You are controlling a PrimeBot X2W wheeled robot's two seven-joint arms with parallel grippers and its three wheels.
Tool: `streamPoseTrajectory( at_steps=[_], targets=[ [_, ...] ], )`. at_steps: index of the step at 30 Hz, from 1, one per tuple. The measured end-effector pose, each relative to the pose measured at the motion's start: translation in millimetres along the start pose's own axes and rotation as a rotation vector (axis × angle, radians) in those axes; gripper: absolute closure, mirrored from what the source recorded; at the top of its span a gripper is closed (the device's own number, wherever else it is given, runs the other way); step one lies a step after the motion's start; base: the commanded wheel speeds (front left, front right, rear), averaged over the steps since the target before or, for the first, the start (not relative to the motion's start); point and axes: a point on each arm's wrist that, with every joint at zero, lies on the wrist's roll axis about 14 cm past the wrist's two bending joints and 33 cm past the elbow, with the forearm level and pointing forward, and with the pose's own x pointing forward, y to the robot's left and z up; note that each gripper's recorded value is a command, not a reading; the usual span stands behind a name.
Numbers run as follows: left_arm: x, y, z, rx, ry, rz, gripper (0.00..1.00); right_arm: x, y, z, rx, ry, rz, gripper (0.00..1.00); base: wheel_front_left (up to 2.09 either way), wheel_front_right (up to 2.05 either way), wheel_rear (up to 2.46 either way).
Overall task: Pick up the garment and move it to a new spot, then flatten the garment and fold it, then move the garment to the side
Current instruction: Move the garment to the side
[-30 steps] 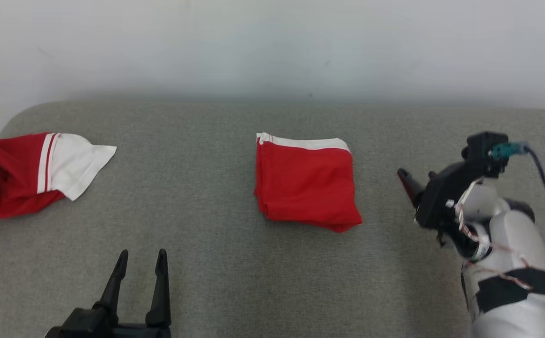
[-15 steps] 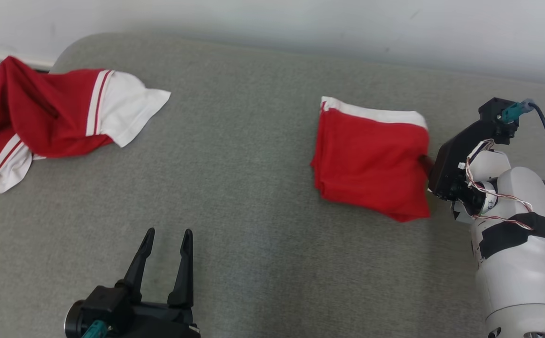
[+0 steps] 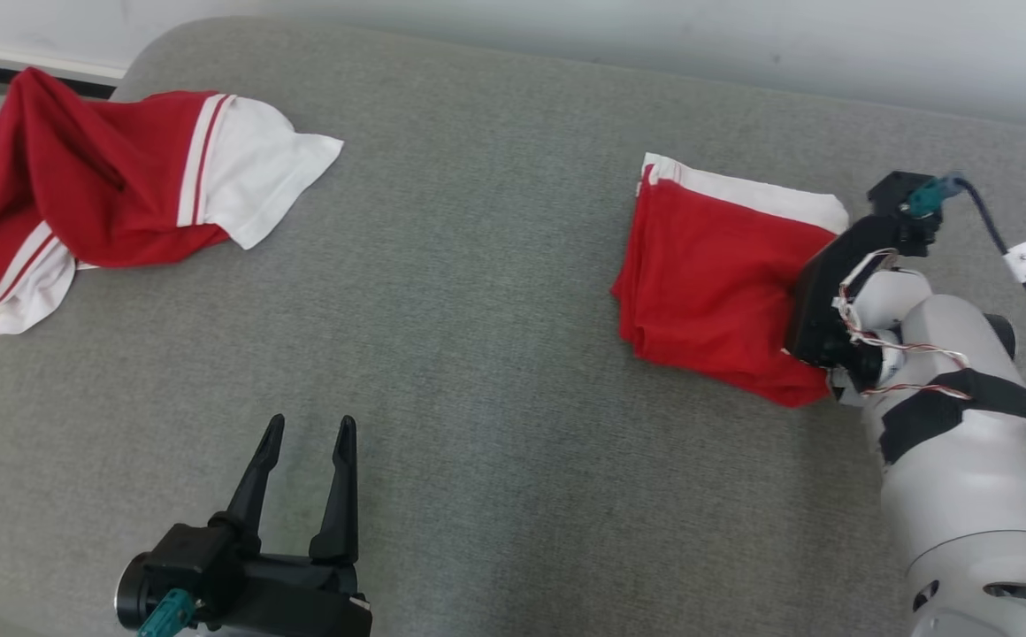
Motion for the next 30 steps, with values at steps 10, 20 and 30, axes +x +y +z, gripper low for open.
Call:
streamPoseTrajectory(
  at_steps=[10, 20, 30],
  targets=[
    [15, -18, 1, 0.021, -0.009, -0.076, 0.0, -35, -61, -7, 0.025, -0.094, -0.142, 1.0, 0.0, 0.0, 0.0],
    [35, -49, 0, 0.033, -0.02, -0.184, 0.0, -112, -196, -52, -0.057, -0.069, -0.51, 1.0, 0.0, 0.0, 0.0],
    [60, -62, -20, 0.053, 0.017, -0.236, 0.0, -155, -286, -48, -0.367, -0.017, -0.738, 1.0, 0.0, 0.0, 0.0]
  ],
)
